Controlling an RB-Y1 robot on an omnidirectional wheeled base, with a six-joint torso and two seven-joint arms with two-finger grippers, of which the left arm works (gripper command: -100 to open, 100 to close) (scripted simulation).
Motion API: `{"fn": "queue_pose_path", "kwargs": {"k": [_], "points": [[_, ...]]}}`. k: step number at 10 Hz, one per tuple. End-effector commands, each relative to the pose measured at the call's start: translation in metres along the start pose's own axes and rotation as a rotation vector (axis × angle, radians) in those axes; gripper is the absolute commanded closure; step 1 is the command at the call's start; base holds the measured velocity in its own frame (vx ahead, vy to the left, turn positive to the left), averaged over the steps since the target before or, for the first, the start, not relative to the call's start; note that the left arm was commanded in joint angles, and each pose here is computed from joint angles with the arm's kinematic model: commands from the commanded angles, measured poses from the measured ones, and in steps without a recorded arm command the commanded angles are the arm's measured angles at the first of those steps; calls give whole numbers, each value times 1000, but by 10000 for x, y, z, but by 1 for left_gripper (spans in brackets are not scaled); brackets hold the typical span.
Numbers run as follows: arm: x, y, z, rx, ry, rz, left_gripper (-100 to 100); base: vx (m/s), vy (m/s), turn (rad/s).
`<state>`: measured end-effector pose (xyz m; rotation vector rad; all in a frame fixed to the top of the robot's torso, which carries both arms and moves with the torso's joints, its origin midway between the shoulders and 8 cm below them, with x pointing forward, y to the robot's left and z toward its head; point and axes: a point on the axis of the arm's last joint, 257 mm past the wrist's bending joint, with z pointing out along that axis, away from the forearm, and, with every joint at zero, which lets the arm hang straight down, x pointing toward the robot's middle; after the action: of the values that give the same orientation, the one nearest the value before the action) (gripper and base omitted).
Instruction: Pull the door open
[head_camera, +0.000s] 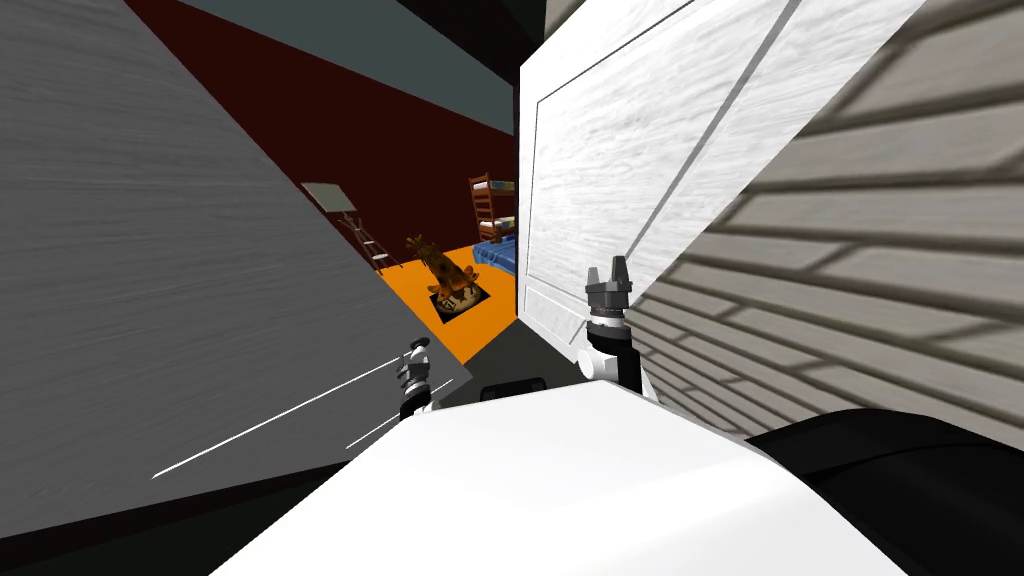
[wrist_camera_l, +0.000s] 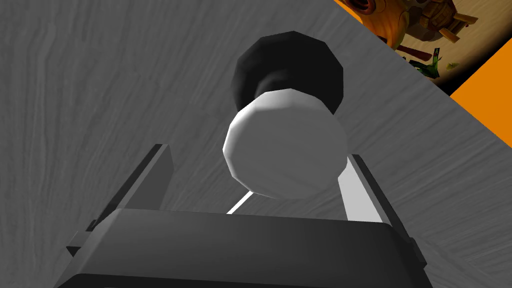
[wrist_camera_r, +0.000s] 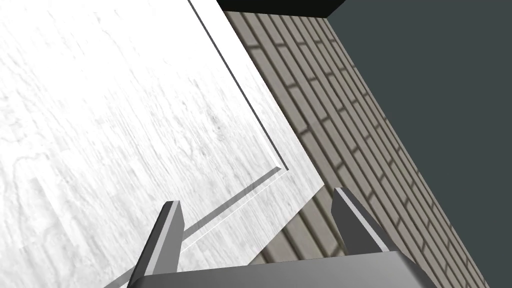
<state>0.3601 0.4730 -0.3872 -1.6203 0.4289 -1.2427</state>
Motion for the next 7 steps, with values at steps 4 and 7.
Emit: {"fn": "queue_pose_path", "kwargs": {"k": [4, 7], "points": [[96, 44, 11, 6, -5, -182, -100, -74, 1, -40], [150, 82, 13, 8, -10, -295, -100, -65, 7, -42]]}}
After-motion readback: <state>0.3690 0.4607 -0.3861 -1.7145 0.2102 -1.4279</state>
